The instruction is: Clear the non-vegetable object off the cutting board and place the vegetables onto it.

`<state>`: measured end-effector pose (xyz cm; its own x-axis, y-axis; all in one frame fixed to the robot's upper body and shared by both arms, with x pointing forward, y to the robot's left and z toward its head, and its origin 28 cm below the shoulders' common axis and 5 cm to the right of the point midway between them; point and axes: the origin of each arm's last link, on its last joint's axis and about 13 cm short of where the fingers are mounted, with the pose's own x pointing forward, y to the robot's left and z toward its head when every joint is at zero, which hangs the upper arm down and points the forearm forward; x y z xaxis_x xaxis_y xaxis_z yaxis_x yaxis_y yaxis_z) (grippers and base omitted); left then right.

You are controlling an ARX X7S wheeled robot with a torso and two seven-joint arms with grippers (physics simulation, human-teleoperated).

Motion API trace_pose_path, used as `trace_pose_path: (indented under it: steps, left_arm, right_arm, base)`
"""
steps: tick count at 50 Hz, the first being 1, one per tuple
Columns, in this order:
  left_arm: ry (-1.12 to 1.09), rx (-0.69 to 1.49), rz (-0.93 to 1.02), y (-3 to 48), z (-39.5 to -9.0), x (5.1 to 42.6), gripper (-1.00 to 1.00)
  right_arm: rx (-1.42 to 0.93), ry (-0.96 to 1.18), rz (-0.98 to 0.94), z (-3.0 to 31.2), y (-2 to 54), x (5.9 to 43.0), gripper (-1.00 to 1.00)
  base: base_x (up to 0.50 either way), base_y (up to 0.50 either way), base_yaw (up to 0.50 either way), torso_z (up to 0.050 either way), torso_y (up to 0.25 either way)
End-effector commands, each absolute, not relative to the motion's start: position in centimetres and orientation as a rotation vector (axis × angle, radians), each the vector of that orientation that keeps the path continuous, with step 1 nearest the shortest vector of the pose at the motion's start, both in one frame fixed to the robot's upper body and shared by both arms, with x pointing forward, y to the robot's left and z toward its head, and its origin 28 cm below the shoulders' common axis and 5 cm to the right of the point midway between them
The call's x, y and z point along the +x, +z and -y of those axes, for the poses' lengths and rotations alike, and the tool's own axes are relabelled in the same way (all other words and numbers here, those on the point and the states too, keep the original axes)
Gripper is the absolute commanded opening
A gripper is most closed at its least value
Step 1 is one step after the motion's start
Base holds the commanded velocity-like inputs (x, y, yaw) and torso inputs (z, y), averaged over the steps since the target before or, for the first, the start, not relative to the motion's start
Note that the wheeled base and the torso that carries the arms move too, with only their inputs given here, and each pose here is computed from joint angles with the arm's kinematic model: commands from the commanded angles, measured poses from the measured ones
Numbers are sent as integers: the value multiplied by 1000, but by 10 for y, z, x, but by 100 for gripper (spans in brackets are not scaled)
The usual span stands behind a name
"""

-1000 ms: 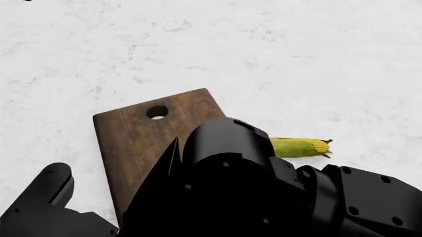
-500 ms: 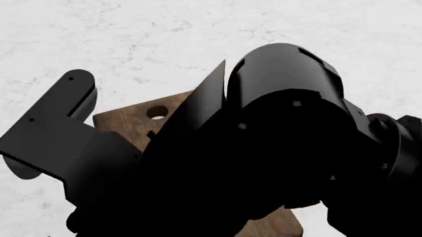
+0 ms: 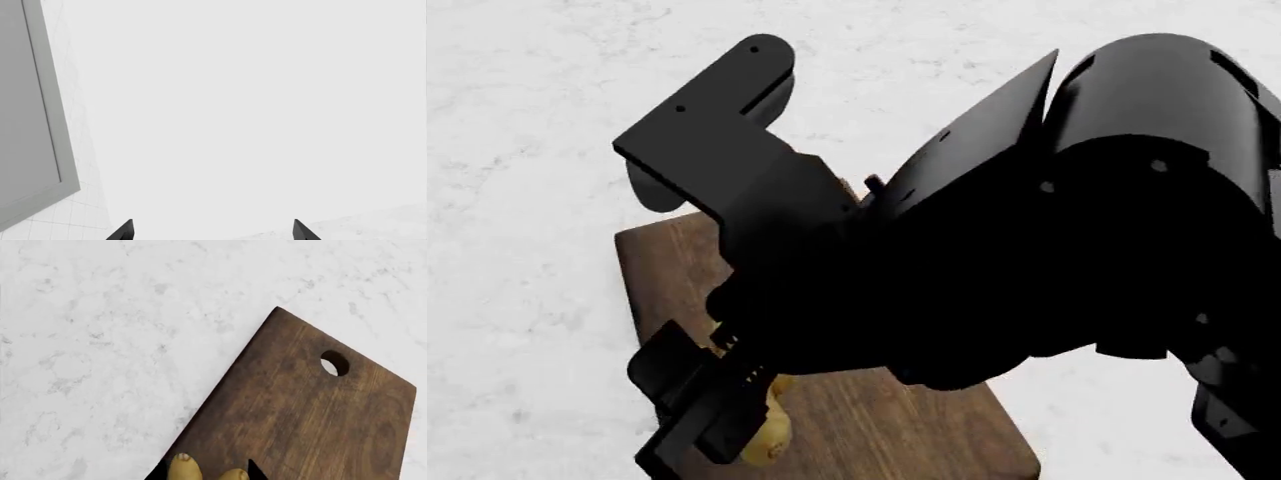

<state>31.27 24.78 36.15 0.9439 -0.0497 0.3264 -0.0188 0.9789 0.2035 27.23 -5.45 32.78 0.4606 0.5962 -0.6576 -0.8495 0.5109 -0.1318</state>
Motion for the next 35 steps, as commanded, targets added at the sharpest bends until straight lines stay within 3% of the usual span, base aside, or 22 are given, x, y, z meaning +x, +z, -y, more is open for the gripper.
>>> trace_pose_path:
  steps: [1,35]
  left_arm:
    - [-68,190,337,364,-245,312,100]
    - [-58,193,341,366,-248,310,100]
  right_arm:
    - [-421,881,-567,66,320,288,-100]
    - [-365,939,-742,60,265,306,-100]
  base:
    - [0,0,0,0,0]
    - [0,0,0,0,0]
